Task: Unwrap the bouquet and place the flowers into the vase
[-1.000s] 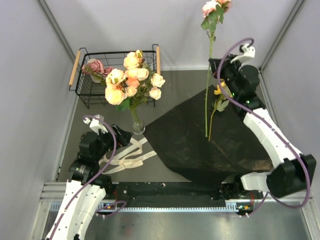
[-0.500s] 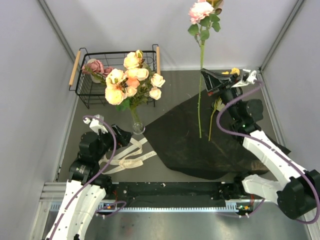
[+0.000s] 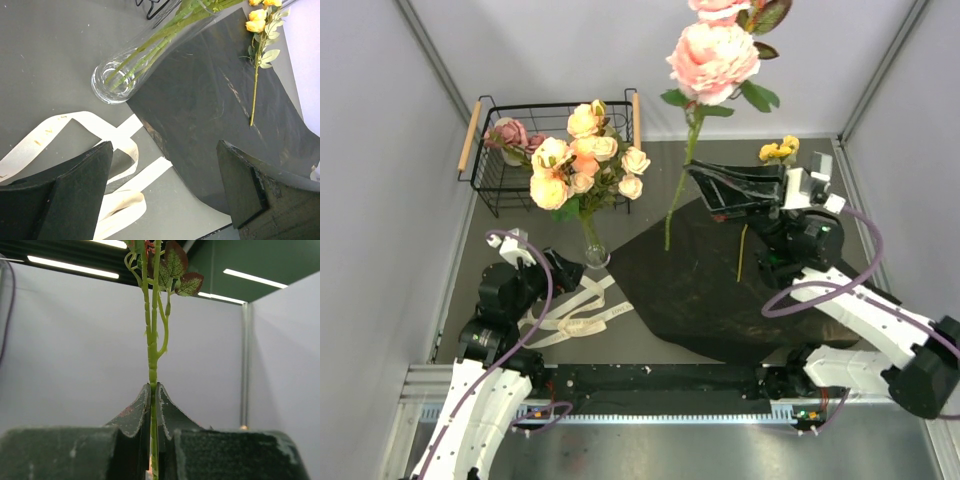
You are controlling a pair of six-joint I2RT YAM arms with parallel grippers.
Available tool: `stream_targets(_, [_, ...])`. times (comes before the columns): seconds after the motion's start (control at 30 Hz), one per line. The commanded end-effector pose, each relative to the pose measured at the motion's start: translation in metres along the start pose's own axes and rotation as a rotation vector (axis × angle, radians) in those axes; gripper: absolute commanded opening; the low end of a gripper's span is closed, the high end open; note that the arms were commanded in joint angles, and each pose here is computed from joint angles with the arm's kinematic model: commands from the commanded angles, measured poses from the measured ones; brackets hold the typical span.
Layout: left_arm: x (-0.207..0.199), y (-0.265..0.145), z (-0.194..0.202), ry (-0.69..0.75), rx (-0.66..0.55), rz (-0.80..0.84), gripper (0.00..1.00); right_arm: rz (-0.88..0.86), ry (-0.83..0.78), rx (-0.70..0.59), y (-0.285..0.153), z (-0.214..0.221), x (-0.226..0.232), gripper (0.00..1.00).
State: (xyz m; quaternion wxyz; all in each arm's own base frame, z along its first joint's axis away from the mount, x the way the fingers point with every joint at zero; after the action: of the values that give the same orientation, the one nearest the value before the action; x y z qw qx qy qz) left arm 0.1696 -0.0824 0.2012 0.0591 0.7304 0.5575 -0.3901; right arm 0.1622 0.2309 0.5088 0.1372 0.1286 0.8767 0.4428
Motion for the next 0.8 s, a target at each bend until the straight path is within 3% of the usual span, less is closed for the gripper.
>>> stream_targets(0.0, [-0.013,-0.001,-0.012,-0.002,-0.047,0.056,0.9,-0.156,0.045,-0.132,0.036,0.002,0.023,0.0])
stream_targets(0.37, [-0.013,-0.01,-0.015,0.002,-0.064,0.038,0.9,-0.234,0.157,-0.24,0.095,0.054,0.036,0.0])
stream_targets(0.77, [-0.015,-0.008,-0.018,0.007,-0.066,0.039,0.9,-0.245,0.046,-0.211,0.119,0.083,0.035,0.0])
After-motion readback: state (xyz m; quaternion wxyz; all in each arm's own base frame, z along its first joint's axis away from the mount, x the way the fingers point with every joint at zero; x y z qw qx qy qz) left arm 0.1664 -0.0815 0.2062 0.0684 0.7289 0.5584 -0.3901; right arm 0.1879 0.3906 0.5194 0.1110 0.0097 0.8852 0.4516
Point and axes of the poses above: each gripper's point midway between its finger pads, its own y axis out along the fingers, its own x axis along the line the jaws close on, z = x × y, the point moved 5 cm from there along -y, back along the fingers, and after that the axes turned 5 degrees about -y, right-handed, at the moved point
